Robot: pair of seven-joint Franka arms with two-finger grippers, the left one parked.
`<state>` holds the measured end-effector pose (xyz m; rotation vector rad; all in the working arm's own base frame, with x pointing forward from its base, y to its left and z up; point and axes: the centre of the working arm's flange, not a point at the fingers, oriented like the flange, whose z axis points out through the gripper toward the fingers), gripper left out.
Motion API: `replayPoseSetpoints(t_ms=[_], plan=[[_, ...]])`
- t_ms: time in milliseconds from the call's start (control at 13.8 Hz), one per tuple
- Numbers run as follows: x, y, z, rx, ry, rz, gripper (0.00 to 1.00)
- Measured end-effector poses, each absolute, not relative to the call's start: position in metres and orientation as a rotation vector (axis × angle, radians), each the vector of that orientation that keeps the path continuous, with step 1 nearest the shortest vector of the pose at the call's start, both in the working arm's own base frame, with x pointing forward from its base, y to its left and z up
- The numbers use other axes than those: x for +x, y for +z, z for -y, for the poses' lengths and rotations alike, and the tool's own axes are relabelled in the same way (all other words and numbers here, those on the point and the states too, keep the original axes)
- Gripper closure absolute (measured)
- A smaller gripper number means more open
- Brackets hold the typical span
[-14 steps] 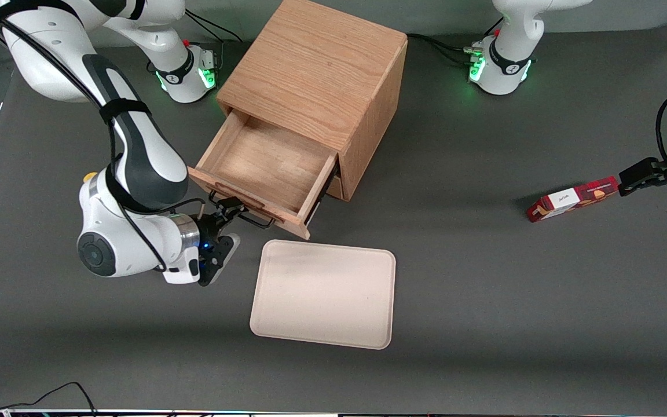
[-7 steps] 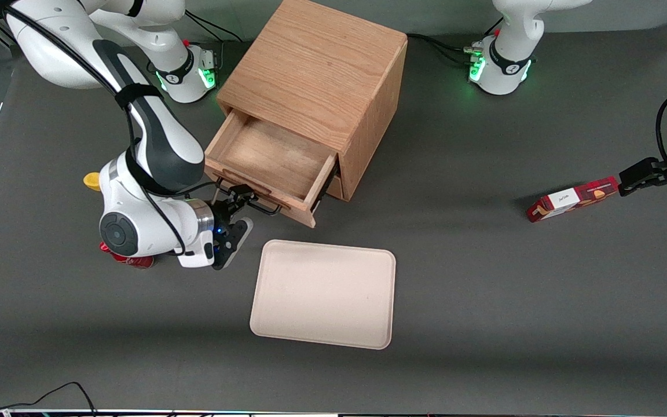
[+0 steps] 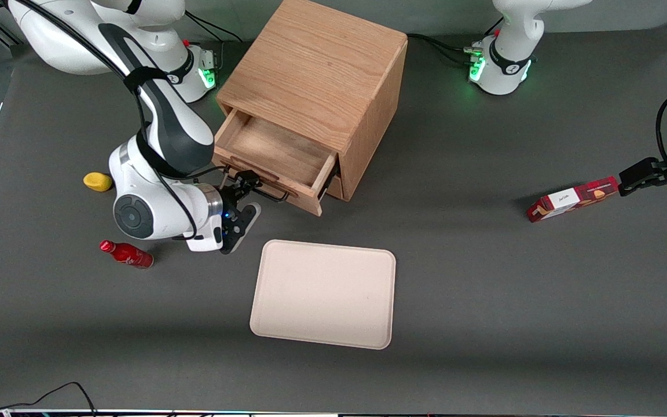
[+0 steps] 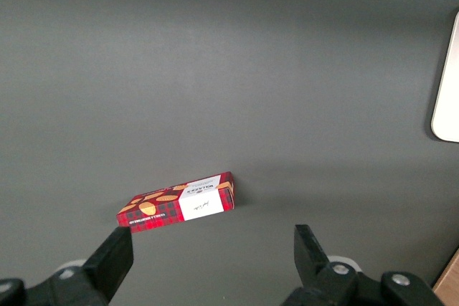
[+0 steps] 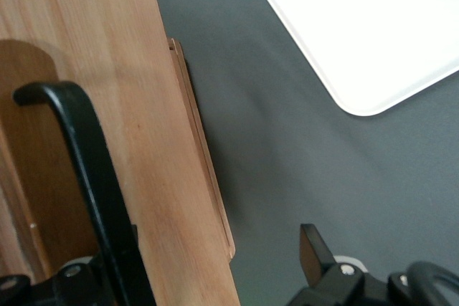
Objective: Close top drawer
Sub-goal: 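Push the drawer front with the right gripper into the cabinet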
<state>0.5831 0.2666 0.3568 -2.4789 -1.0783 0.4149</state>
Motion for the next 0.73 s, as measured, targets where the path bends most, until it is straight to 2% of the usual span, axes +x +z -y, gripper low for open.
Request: replayPoseSetpoints(t_ms=[727], plan=[[0.554,0.362,-0.289,-2.511,0.440,1.068,0.00]])
